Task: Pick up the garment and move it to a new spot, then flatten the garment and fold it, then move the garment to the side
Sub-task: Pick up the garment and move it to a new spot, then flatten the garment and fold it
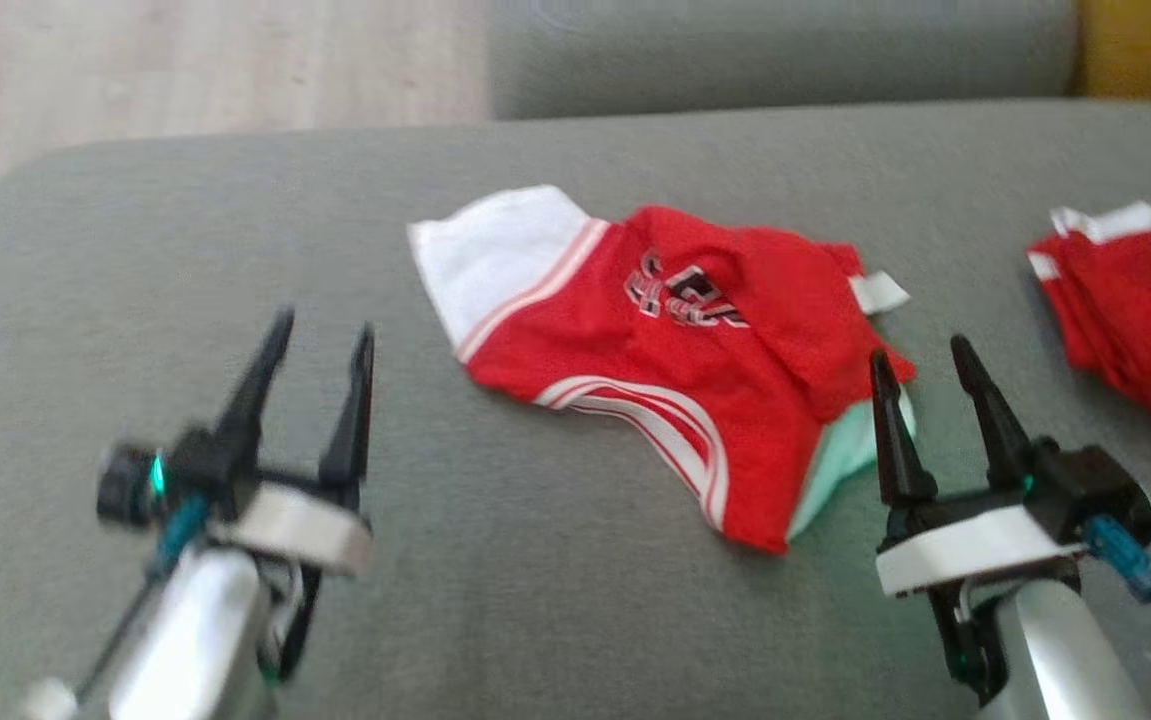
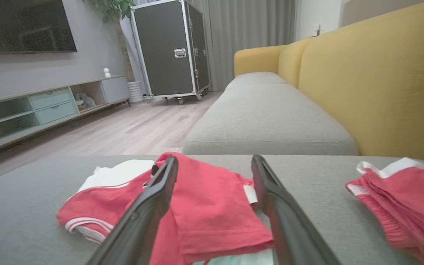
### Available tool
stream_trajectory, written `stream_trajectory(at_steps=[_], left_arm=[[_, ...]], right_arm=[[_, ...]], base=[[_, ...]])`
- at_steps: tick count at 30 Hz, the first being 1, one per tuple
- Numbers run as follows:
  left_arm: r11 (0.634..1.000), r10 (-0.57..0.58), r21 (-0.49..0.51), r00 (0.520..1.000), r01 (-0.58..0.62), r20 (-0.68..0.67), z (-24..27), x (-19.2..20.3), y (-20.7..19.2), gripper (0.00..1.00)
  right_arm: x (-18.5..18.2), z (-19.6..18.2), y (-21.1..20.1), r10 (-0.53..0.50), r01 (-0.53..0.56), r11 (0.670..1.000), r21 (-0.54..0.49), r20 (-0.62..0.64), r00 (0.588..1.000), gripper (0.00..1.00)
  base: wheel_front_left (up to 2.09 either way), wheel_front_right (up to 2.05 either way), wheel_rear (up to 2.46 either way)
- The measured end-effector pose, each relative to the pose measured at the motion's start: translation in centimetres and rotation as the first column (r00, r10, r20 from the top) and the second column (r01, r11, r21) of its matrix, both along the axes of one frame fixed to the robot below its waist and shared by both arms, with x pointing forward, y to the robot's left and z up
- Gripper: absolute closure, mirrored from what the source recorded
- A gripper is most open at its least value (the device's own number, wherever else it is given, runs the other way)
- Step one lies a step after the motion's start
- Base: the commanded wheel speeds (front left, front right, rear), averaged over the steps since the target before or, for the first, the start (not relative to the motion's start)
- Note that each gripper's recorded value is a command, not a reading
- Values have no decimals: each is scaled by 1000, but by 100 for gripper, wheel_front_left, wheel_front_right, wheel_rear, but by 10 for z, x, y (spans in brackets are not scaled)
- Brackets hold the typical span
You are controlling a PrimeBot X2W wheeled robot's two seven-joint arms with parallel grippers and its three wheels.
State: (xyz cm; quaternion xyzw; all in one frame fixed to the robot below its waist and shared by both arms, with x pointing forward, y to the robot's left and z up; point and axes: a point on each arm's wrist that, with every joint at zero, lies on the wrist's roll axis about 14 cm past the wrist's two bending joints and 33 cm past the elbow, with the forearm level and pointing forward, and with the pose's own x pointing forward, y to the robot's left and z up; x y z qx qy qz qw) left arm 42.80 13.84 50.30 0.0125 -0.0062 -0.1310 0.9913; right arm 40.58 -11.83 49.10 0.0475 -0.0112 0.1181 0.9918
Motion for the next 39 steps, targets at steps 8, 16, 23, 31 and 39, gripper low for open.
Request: stream_trajectory(at_steps=[8, 16, 23, 31, 39], left_arm=[[975, 174, -125, 980, -185, -94, -29, -70, 30, 0], [981, 144, -121, 989, -149, -45, -15, -57, 23, 0], [998, -22, -61, 997, 18, -77, -28, -38, -19, 0], [935, -290, 130, 922, 331, -256, -73, -22, -89, 0], [823, -424, 240, 839, 514, -341, -102, -11, -124, 0]], right_arm=[[-6, 13, 31, 87, -87, 996, -2, 32, 996, 0], [-9, 13, 27, 77, -77, 997, -4, 33, 996, 0], [-9, 2, 12, 35, -35, 999, -2, 3, 999, 0], [6, -6, -4, -11, 11, 1000, -1, -15, 1000, 0], [13, -17, -24, -67, 66, 998, -11, -40, 997, 0]], base=[[0, 0, 0], [0, 0, 0], [0, 0, 0], [0, 0, 0], [0, 0, 0]])
